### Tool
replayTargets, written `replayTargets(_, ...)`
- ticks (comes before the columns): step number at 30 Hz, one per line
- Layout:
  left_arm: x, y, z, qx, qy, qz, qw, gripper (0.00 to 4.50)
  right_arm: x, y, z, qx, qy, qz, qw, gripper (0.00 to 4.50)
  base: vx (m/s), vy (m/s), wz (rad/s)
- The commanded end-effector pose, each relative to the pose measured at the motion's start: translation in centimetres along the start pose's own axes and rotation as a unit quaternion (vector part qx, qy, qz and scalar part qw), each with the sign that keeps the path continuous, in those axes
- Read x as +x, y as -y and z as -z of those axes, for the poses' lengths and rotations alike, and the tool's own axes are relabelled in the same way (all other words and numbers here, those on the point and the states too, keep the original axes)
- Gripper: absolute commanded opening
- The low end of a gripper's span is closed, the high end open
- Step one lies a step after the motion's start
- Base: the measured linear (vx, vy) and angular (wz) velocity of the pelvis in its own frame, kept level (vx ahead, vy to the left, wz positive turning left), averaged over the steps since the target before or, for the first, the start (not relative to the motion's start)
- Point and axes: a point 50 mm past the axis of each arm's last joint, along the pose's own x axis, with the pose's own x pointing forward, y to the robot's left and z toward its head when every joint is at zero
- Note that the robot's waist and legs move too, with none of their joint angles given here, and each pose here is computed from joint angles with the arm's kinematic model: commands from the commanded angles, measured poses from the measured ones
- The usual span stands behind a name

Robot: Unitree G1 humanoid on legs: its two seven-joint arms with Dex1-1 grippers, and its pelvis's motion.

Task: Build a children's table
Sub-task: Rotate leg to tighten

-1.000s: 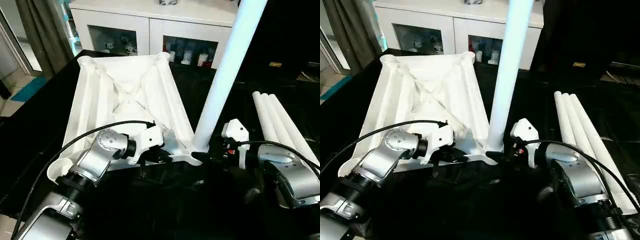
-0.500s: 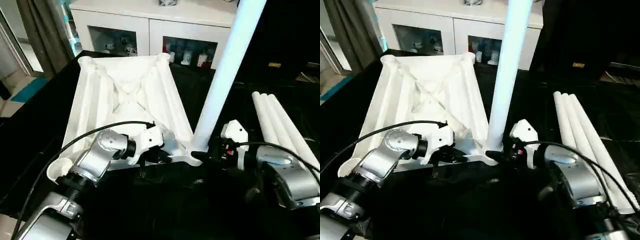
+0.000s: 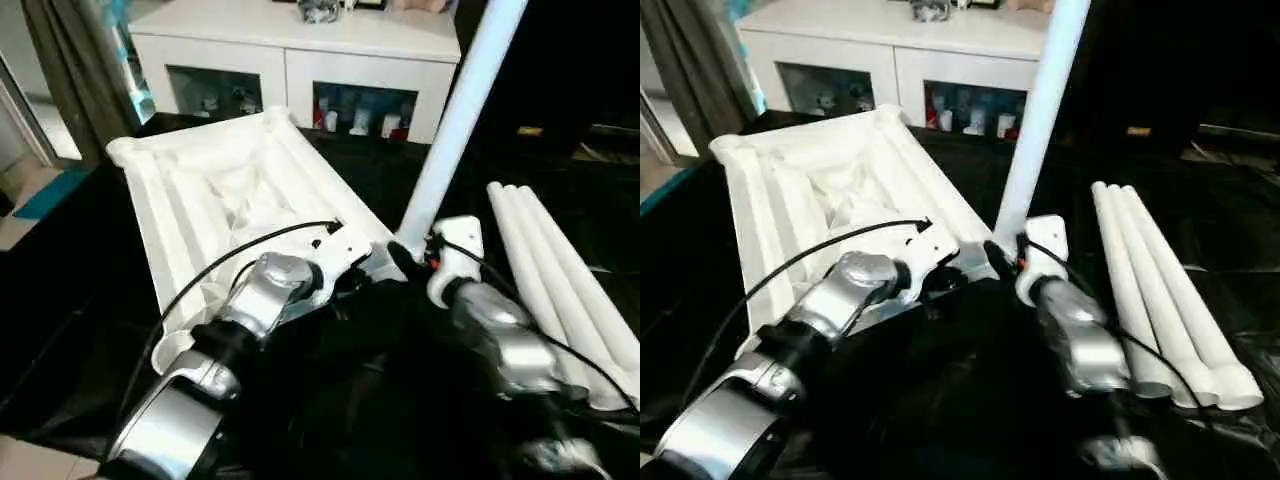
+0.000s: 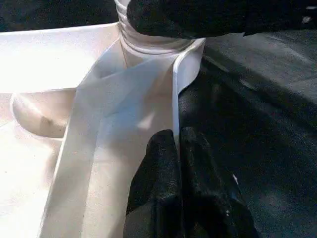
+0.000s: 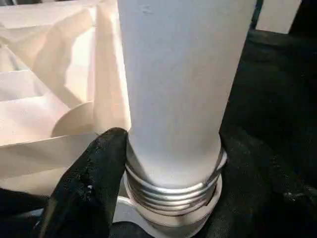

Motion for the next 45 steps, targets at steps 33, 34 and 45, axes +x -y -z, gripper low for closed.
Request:
replayTargets(33,-6.0,1.2,1.8,0.125,0.055,0.224,0.965,0.0,-6.1,2.1,-1.4,-0.16,-0.076,-0.373,0.911,3.71,0.0,0.0,0.0)
replayTargets(34,-6.1,1.2,1.8,0.125,0.056,0.223,0.965,0.0,-6.1,2.1,-1.4,-0.158,-0.077,-0.375,0.91,3.57,0.0,0.0,0.0)
replayTargets(45,-5.8,0.8,2.0,0.113,0.05,0.201,0.972,0.0,-6.1,2.1,-0.5,-0.131,-0.079,-0.353,0.923,2.76,0.0,0.0,0.0)
